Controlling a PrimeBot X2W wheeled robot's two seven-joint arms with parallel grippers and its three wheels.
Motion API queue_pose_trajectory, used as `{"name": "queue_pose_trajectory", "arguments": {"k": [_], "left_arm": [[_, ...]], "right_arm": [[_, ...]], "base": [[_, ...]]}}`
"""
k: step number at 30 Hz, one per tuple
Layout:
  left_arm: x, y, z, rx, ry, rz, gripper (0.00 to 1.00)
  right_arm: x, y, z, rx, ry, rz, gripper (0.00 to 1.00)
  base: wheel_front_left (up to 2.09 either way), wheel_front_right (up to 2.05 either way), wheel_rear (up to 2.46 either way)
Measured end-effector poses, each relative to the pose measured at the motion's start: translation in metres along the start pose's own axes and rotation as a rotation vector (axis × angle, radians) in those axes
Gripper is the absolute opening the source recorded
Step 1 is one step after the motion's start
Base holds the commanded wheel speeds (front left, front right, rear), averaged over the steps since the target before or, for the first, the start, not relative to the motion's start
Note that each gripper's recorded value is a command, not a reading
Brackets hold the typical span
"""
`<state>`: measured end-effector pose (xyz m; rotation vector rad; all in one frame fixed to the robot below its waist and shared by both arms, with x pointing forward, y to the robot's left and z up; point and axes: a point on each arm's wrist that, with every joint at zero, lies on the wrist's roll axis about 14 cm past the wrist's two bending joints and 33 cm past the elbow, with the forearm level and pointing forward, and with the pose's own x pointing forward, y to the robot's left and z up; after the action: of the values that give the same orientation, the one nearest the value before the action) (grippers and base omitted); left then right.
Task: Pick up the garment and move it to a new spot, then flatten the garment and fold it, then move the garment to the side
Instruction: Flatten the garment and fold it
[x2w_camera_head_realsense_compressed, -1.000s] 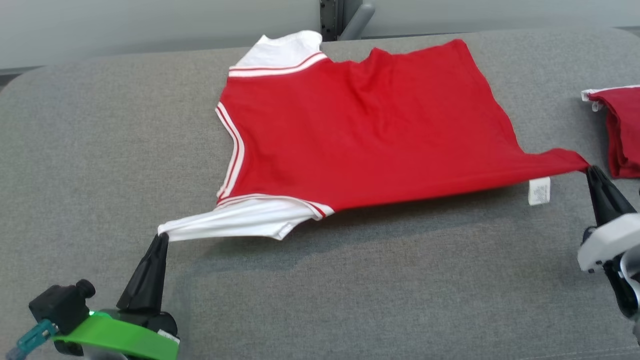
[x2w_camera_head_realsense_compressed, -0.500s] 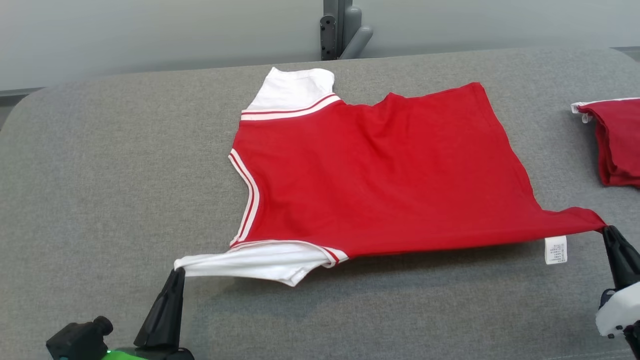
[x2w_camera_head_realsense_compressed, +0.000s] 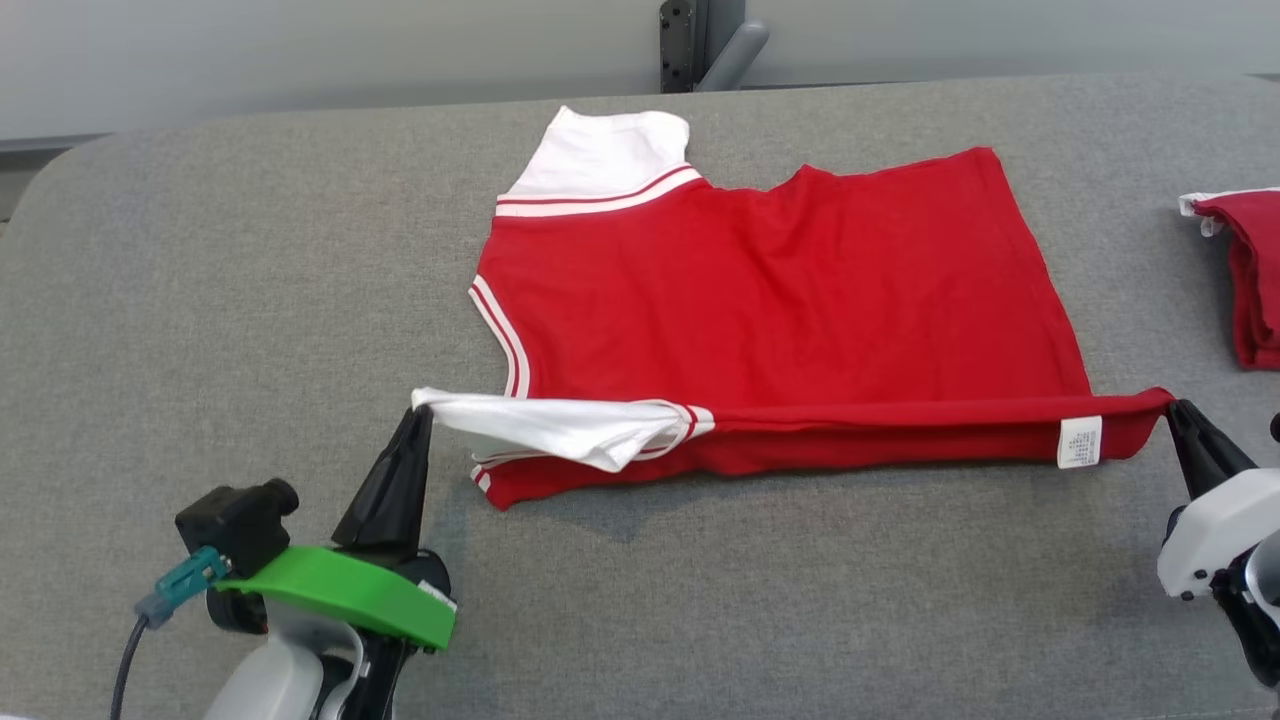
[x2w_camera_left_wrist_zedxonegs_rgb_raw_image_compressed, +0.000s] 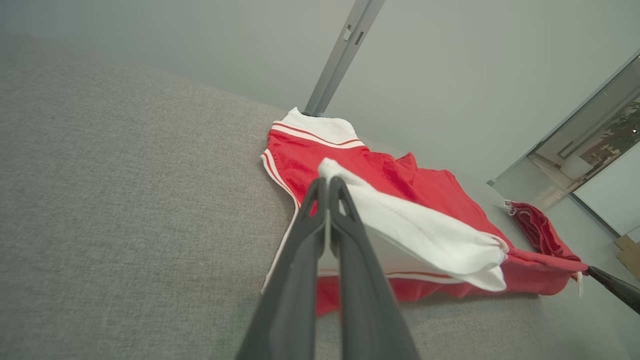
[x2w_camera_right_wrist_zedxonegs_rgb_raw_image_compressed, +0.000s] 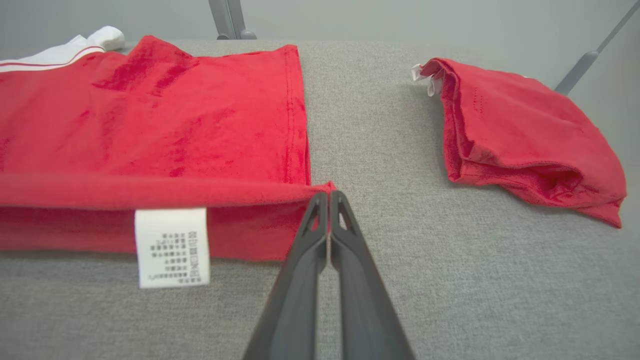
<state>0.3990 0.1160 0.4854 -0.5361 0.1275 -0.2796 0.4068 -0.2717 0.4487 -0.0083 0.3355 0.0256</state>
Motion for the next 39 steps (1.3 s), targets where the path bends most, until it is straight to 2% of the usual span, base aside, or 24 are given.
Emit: {"name": "queue_pose_trajectory", "arguments": {"k": [15, 17, 18, 19, 20, 21, 22, 27, 31, 39], "left_arm": [[0.058, 0.034, -0.026, 0.128, 0.079, 0.021, 0.00], [0.063, 0.035, -0.029, 0.129, 0.082, 0.018, 0.18], [0.065, 0.036, -0.031, 0.132, 0.086, 0.015, 0.41], [0.066, 0.036, -0.033, 0.134, 0.088, 0.014, 0.69], [0.067, 0.036, -0.035, 0.133, 0.092, 0.012, 1.00], [0.067, 0.036, -0.037, 0.137, 0.094, 0.014, 1.00], [0.067, 0.036, -0.037, 0.136, 0.092, 0.017, 1.00], [0.064, 0.034, -0.025, 0.142, 0.051, 0.023, 1.00], [0.047, 0.031, -0.029, 0.104, 0.046, 0.044, 1.00], [0.007, 0.013, -0.076, -0.015, 0.251, 0.053, 1.00]], "right_arm": [[0.069, 0.016, 0.003, -0.060, 0.016, 0.040, 0.00], [0.075, 0.014, 0.001, -0.073, 0.016, 0.037, 0.00], [0.077, 0.013, -0.001, -0.074, 0.019, 0.035, 0.00], [0.078, 0.013, -0.002, -0.077, 0.021, 0.034, 0.00], [0.079, 0.012, -0.004, -0.079, 0.021, 0.033, 0.17], [0.080, 0.012, -0.005, -0.080, 0.021, 0.031, 0.45], [0.080, 0.011, -0.005, -0.080, 0.015, 0.029, 1.00], [0.076, 0.014, 0.013, -0.072, -0.100, 0.038, 1.00], [0.062, 0.015, 0.023, -0.050, -0.180, 0.044, 1.00], [0.024, 0.002, 0.001, 0.018, -0.166, -0.005, 1.00]], "base": [[0.00, 0.00, 0.00], [0.00, 0.00, 0.00], [0.00, 0.00, 0.00], [0.00, 0.00, 0.00], [0.00, 0.00, 0.00], [0.00, 0.00, 0.00], [0.00, 0.00, 0.00], [0.00, 0.00, 0.00], [0.00, 0.00, 0.00], [0.00, 0.00, 0.00]]}}
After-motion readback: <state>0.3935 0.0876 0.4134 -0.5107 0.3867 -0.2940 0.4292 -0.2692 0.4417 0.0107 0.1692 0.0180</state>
